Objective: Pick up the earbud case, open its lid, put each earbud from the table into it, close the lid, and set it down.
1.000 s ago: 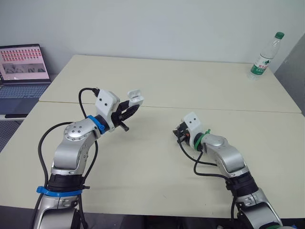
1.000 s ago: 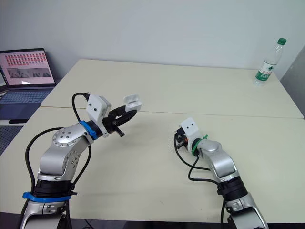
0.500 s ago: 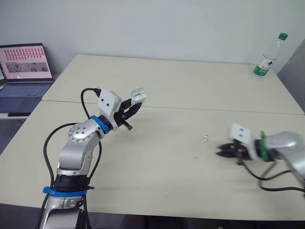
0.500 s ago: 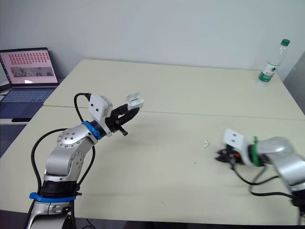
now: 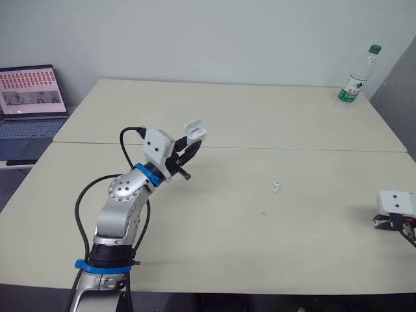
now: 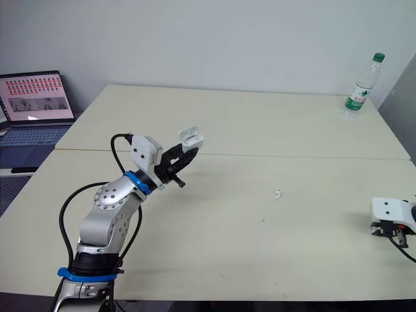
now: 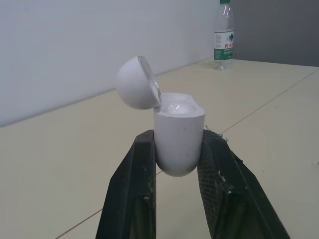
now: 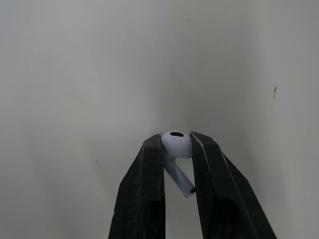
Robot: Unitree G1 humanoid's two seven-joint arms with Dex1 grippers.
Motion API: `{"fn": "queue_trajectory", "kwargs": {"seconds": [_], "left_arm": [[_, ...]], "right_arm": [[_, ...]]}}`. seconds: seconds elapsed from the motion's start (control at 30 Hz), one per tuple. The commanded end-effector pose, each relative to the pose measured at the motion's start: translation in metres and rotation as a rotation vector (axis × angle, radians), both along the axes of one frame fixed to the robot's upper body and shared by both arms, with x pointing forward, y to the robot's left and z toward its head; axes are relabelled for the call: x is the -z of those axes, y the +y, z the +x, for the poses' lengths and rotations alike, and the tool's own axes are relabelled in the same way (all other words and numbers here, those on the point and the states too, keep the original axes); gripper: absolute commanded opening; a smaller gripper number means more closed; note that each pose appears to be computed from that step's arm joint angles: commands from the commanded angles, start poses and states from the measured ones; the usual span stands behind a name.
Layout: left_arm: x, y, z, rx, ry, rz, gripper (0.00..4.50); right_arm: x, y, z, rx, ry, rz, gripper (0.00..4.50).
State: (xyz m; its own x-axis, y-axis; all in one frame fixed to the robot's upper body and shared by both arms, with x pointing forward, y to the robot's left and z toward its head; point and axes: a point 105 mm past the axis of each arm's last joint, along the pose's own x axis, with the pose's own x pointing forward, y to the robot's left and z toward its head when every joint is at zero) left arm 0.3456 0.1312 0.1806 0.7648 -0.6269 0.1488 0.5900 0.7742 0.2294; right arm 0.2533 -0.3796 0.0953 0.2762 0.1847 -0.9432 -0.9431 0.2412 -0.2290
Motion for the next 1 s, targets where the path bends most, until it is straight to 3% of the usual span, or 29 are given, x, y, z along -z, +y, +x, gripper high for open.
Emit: {"fn": "queue_trajectory", "kwargs": {"seconds": [0.03, 0.17, 0.27, 1.0], "left_arm": [[-0.017, -0.001, -0.006, 0.006, -0.069, 0.008, 0.76], [-0.017, 0.0, -0.007, 0.004, -0.066, 0.011, 0.76], [-0.018, 0.002, -0.007, 0.004, -0.062, 0.021, 0.76], [-0.018, 0.002, -0.007, 0.006, -0.058, 0.026, 0.76]], "right_arm": [[0.001, -0.001, -0.001, 0.001, 0.018, 0.017, 0.39], [0.007, 0.008, 0.002, -0.003, 0.012, 0.054, 0.39], [0.014, 0.006, 0.001, 0.012, 0.017, 0.055, 1.39], [0.015, -0.009, -0.005, 0.071, 0.069, -0.019, 1.39]]}}
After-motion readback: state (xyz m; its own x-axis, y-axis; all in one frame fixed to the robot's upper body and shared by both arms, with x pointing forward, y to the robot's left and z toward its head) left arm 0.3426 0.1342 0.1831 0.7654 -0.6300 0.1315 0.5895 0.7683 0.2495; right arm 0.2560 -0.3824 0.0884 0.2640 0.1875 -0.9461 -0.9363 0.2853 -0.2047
